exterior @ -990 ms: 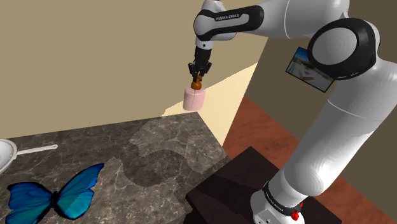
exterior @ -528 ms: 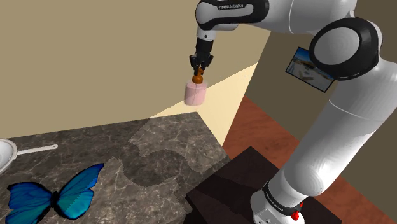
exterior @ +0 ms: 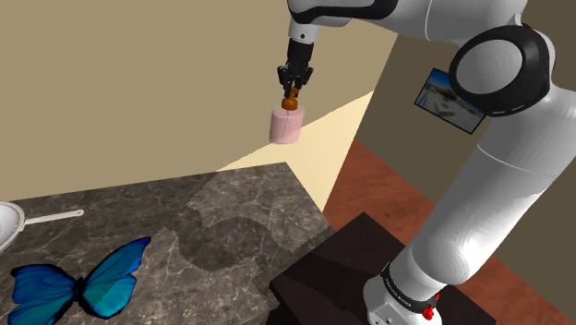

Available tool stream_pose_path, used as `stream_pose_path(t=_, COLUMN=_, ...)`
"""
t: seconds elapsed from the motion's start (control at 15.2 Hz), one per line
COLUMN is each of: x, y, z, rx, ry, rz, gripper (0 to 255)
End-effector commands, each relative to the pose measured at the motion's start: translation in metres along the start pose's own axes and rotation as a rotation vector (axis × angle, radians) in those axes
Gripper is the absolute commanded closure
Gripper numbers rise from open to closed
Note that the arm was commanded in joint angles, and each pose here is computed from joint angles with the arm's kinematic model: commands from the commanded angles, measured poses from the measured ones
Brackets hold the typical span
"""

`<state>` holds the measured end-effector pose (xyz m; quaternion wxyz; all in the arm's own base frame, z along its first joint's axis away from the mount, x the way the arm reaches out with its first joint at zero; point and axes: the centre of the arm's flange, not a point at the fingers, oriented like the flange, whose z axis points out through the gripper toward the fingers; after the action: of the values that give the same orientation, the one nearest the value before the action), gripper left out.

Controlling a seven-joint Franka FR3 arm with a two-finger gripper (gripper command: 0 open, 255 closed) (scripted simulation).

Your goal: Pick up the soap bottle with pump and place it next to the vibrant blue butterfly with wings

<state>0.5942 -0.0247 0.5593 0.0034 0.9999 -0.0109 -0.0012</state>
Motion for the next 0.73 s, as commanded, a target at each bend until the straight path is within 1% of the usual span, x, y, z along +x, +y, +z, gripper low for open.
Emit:
stream_pose_path(t=0.0, x=0.001, y=0.0, z=-0.01, rx=0.0, ry=0.0, rz=0.0, gripper=255)
stream_pose_path(t=0.13, x=0.001, y=0.0, z=-0.019, rx=0.0, ry=0.0, rz=0.0, gripper=255)
stream_pose_path(t=0.66, x=-0.027, y=-0.102, z=-0.021, rx=0.0, ry=0.0, rz=0.0, gripper=255)
